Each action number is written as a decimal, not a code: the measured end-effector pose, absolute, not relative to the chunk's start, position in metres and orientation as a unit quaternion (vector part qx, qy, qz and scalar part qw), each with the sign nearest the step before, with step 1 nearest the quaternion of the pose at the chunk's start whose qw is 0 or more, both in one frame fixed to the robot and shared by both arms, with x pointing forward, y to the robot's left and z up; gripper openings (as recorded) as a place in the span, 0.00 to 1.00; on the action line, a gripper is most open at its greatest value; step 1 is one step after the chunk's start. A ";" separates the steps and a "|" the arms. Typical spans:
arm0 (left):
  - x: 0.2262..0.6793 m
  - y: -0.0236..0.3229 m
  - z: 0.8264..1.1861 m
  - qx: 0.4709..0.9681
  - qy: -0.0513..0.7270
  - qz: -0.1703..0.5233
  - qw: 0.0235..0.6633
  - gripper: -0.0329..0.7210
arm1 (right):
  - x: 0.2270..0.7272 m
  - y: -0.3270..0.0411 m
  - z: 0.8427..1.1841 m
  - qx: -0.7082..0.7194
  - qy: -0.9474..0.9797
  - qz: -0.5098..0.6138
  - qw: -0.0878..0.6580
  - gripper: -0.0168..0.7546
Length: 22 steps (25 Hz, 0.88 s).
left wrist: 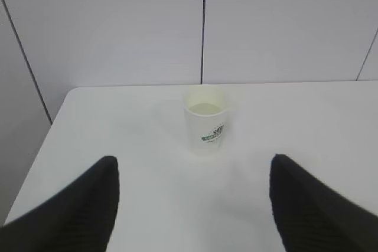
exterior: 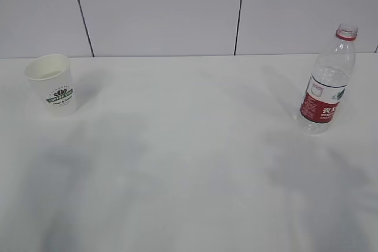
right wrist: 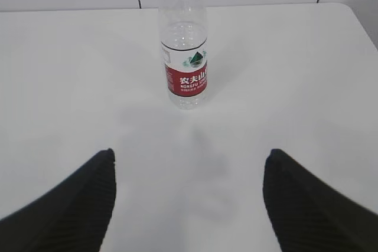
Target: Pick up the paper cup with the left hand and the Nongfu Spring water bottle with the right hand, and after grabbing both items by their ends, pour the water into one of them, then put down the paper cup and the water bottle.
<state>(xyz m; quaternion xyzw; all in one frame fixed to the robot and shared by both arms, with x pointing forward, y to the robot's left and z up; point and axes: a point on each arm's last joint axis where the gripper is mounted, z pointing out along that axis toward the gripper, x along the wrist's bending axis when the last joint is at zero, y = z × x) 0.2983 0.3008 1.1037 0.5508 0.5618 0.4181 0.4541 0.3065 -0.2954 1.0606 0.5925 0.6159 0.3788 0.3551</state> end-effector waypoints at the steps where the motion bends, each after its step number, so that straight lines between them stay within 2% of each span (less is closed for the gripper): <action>1: 0.296 0.301 1.106 0.553 0.566 0.414 0.450 0.82 | 0.304 -0.296 1.061 0.593 0.617 0.376 0.354 0.78; 7: 0.286 0.303 1.114 0.569 0.584 0.396 0.423 0.81 | 0.290 -0.297 1.065 0.601 0.623 0.365 0.343 0.78; 22: 0.261 0.306 1.087 0.619 0.645 0.313 0.320 0.78 | 0.253 -0.300 1.059 0.607 0.628 0.353 0.334 0.78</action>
